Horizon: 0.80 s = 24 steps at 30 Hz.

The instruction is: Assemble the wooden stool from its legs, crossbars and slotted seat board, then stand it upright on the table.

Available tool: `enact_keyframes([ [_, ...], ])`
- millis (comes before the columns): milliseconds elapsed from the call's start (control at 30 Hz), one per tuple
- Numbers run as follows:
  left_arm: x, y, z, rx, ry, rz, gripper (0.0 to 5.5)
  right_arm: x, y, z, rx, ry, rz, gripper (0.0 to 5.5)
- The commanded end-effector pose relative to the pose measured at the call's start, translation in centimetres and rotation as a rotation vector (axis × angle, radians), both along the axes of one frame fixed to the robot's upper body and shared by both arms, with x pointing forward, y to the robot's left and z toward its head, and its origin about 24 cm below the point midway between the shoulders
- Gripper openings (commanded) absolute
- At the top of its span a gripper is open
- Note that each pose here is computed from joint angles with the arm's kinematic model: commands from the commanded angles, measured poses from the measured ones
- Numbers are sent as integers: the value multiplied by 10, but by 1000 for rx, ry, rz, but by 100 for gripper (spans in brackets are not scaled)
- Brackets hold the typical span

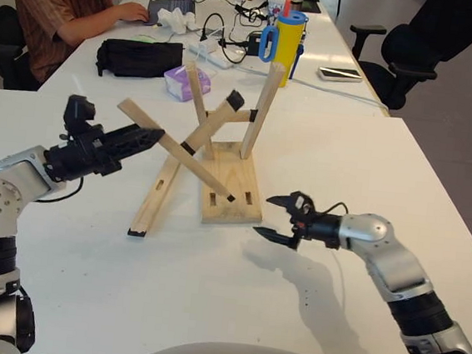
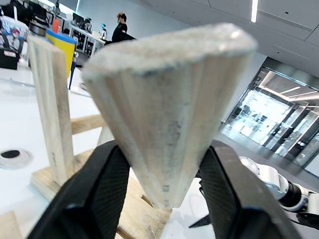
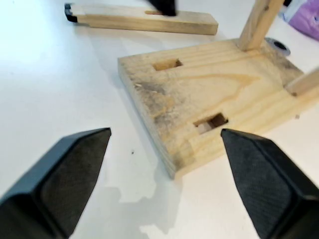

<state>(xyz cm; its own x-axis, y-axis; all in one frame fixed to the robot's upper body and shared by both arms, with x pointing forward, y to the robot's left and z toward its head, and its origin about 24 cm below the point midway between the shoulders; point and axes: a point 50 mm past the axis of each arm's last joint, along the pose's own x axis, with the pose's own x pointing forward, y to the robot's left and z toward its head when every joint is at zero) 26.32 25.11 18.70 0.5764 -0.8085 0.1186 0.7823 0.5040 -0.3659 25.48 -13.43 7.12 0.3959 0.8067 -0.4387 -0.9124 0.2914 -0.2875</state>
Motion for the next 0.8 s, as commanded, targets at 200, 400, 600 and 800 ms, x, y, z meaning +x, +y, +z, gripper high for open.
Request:
enact_keyframes([
  [200, 7, -7, 1, 147, -131, 17, 204, 14, 9, -22, -121, -135, 33, 409],
  [400, 9, -13, -7, 168, -138, 8, 204, 31, -4, -21, -153, -167, -54, 409],
  [600, 6, -21, -12, 188, -139, -26, 204, 42, -23, -15, -208, -194, -97, 409],
  [800, 6, -36, -18, 223, -149, -64, 204, 36, -19, -7, -69, -70, -96, 409],
])
